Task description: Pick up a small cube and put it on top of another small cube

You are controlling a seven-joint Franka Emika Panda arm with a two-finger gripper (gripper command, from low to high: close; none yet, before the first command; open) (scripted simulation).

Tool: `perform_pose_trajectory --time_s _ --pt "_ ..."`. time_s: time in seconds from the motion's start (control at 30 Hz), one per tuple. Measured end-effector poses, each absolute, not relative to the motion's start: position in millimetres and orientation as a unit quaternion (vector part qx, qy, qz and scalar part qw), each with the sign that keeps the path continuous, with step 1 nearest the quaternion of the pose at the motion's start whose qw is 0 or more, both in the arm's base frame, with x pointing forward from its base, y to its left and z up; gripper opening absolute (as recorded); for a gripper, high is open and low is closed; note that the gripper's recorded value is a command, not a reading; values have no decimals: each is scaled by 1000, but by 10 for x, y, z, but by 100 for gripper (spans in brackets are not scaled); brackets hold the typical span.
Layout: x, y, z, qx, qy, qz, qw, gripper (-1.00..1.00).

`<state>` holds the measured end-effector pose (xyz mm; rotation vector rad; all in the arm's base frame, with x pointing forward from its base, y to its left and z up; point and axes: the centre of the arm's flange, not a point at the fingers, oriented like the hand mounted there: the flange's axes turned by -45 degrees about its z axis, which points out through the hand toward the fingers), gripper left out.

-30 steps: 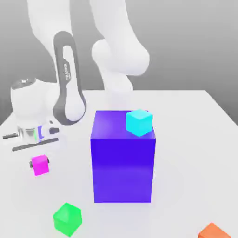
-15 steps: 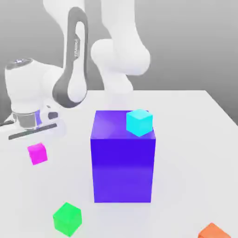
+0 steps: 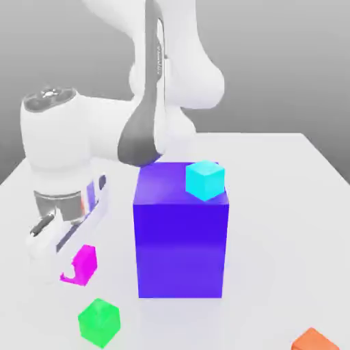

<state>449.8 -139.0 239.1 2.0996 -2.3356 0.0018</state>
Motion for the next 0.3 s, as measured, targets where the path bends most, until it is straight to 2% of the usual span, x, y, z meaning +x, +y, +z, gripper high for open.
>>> perform_pose_trajectory --time_s 0.17,0.2,0.3 --pt "4575 -1326 1887 682 -732 1 -1 -100" --pt "4571 -1321 1816 682 -731 1 -1 100" --pt "4571 -1321 1816 682 -731 1 -1 100"
